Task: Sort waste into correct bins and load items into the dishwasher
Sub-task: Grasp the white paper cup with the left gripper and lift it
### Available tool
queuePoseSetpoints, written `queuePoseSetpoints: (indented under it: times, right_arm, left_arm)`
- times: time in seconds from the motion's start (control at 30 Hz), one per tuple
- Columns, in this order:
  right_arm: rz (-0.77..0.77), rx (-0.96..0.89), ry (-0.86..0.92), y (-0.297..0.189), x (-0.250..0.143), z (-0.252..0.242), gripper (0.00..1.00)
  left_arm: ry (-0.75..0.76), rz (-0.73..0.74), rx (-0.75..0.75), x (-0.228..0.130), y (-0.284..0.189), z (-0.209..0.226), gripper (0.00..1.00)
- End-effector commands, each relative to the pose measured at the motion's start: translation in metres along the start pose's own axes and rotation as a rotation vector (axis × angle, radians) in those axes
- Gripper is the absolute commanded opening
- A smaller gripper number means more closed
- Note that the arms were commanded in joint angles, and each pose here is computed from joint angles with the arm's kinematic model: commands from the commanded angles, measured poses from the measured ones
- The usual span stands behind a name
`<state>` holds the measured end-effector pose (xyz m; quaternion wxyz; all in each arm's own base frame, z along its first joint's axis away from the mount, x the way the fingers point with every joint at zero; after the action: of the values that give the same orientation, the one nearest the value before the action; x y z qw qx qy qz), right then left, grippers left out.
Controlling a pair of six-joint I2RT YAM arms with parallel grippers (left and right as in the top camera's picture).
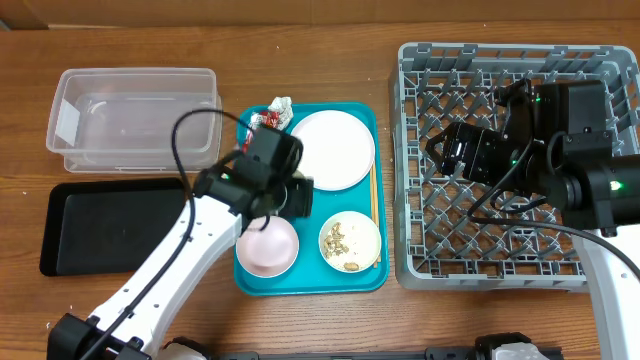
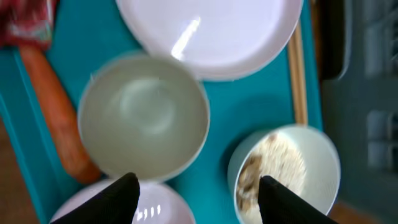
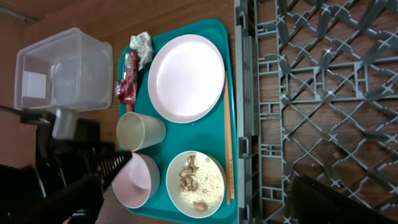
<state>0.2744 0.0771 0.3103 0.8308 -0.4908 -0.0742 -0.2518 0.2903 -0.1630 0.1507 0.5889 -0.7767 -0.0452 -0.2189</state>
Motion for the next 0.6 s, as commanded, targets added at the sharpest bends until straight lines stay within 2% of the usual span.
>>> queuePoseSetpoints:
  times: [0.0,0.17,0.5,0.57]
  right_arm:
    - [-0.046,0.01,-0.01,-0.01,0.007,0.005,1.0]
    - [-0.041,0.007,-0.008,-0.009,0.006,0.004,1.0]
    - [-0.035,0.005,-0.002,-0.009,0.005,0.003,1.0]
    - [-0.035,0.005,-0.001,-0.009,0.005,0.003,1.0]
  left_arm:
    - [0.076,-0.074,-0.016,0.02,-0.006,-0.003,0.63]
    - [0.104,-0.073,0.049,0.025,0.007,0.01,0.61]
    - [0.083,-0.073,0.051,0.029,0.005,0.025,0.59]
    - [0.088,-0.06,0.112,0.026,0.005,0.034,0.58]
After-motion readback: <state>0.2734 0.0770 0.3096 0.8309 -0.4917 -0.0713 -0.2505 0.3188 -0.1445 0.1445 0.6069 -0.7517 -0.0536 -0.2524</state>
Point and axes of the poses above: each gripper's point midway between its finger pads, its own y axis out along the fingers, its own z axis along the line the jaws close on, x = y × z, the point moved 3 cm from there along -y, back along the fingers, and after that the axes turned 7 degrees about y, right-handed, at the moved point
